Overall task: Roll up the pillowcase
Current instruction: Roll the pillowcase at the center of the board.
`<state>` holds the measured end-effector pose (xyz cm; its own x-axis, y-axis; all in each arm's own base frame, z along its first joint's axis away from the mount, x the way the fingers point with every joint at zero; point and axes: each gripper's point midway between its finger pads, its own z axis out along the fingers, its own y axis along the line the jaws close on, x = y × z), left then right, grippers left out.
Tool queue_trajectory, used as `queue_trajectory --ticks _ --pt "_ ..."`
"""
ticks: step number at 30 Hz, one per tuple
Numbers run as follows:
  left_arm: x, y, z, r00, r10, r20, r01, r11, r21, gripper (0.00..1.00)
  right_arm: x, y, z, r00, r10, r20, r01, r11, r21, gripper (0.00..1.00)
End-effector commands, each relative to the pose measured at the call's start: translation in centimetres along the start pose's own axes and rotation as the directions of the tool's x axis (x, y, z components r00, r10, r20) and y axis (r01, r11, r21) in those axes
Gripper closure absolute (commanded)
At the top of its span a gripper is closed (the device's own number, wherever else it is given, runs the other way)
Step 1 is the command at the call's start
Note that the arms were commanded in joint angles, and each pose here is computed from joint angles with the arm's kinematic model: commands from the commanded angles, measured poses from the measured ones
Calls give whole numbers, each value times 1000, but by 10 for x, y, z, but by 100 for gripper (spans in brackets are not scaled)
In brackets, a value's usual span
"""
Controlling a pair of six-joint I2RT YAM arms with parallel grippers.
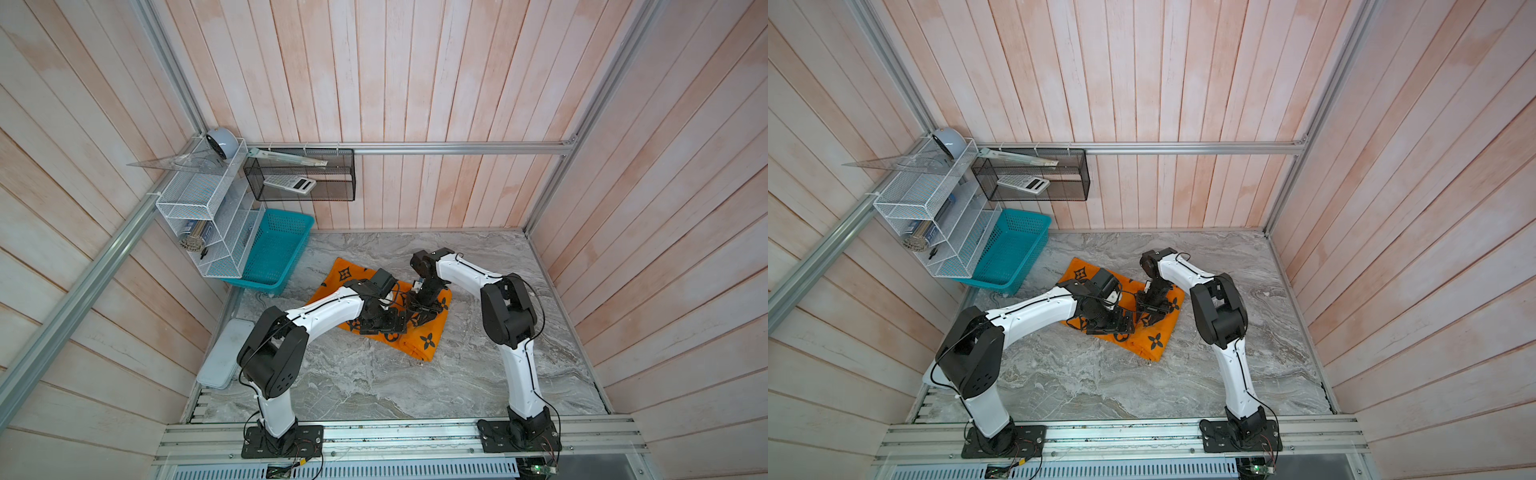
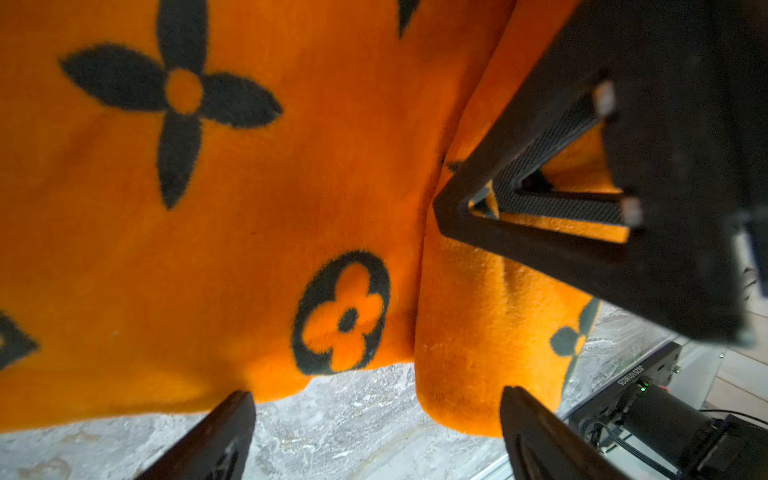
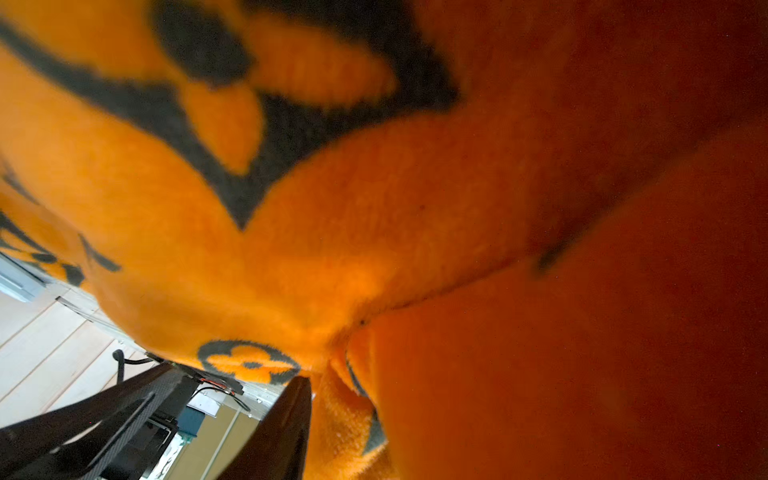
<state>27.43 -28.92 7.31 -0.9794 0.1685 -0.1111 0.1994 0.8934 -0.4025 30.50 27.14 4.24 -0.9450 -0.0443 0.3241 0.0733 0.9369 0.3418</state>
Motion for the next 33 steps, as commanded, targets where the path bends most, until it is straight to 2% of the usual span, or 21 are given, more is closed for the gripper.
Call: queue_trajectory --ticks 1,6,12,17,19,22,25,33 --pt "0 -2 10 999 33 -15 -34 999 -10 4 0 2 -1 1000 20 12 -20 999 -26 51" --pt "6 1 24 997 29 -66 -32 999 -44 5 -2 9 -17 997 64 43 -60 994 -94 50" --pt "9 2 26 996 33 -80 -38 997 -60 7 -10 16 -68 975 159 157 -124 970 -207 49" --pt "14 9 31 993 29 -115 -40 995 -95 9 -12 -15 -114 935 240 259 -176 953 -247 48" --pt "17 15 34 991 27 -132 -42 992 -118 11 -5 -38 -121 933 242 268 -182 956 -231 43" --pt "21 22 39 988 22 -152 -44 989 -142 13 13 -65 -108 953 212 217 -175 968 -180 40" --pt "23 25 46 985 21 -174 -47 988 -150 14 28 -75 -85 969 186 163 -156 972 -177 38" --pt "22 28 56 979 12 -204 -44 987 -154 14 32 -47 -28 996 44 83 -19 958 -285 37"
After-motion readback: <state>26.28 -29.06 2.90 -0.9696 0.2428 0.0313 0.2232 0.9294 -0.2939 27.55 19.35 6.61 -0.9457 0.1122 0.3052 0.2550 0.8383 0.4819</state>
